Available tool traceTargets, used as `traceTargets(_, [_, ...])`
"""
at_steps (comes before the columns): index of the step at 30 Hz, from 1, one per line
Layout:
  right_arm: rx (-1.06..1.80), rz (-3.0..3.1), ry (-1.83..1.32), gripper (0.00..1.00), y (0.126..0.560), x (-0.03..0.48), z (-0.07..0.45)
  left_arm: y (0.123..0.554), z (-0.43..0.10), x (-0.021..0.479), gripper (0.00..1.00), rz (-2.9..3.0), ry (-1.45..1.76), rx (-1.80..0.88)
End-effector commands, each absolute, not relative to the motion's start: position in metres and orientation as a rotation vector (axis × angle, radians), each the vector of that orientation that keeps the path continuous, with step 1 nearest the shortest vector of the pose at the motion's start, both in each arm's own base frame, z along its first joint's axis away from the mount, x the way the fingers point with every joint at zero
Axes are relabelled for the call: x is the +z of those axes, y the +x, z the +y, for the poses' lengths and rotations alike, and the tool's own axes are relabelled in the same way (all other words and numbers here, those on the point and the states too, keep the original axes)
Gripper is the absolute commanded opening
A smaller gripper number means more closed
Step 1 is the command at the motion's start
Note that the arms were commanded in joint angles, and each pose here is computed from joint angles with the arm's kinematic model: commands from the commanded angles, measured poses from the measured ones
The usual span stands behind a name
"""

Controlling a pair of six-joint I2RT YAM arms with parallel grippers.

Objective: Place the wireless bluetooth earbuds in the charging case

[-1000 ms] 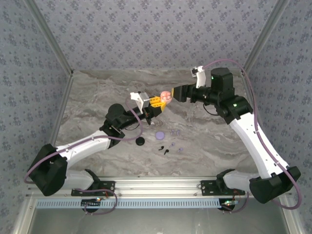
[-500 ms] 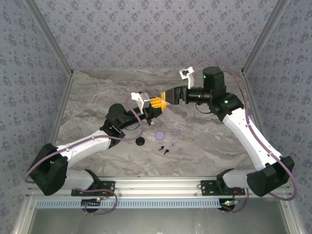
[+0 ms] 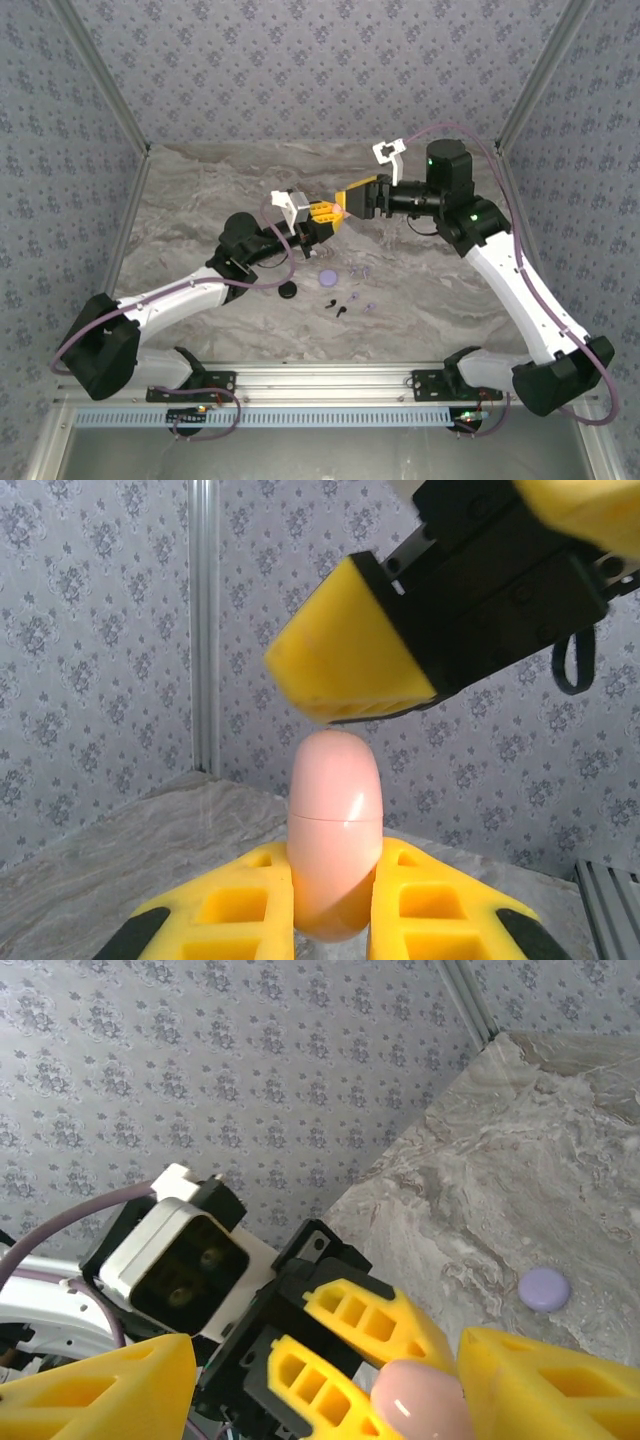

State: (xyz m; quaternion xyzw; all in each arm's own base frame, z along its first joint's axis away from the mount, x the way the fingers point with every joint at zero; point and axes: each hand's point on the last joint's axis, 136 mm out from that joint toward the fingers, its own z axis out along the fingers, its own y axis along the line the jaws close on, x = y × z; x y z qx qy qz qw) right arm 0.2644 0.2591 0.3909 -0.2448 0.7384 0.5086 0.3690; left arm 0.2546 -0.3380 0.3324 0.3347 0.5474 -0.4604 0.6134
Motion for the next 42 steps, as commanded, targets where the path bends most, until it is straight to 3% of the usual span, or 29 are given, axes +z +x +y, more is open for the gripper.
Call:
traceTargets(1, [1.285, 1.921, -0.643, 0.72, 0.257, 0.381, 0.256, 0.252, -0.338, 0.353, 0.00, 1.207, 0.763, -1.067])
traceTargets(9, [0.891, 1.959, -0.482, 0.76, 0.280, 0.375, 0.212, 0.278, -0.337, 0.331, 0.00, 1.393, 0.705, -0.975])
traceTargets(16, [0.630, 1.984, -0.260, 0.85, 0.288, 0.350, 0.151, 0.329, -0.333, 0.267, 0.00, 1.738, 0.554, -0.875])
traceTargets(23, [0.624, 2.007, -0.055, 1.00, 0.283, 0.321, 0.106, 0.373, -0.325, 0.176, 0.00, 2.079, 0.376, -0.811])
traceTargets(32, [0.612, 2.029, 0.083, 1.00, 0.280, 0.300, 0.081, 0.392, -0.334, 0.098, 0.00, 2.299, 0.233, -0.891])
traceTargets(39, [0.625, 2.043, 0.077, 1.00, 0.278, 0.297, 0.083, 0.400, -0.341, 0.064, 0.00, 2.386, 0.132, -0.959])
traceTargets(42, [0.645, 2.047, 0.063, 1.00, 0.277, 0.297, 0.086, 0.401, -0.340, 0.056, 0.04, 2.402, 0.110, -0.958])
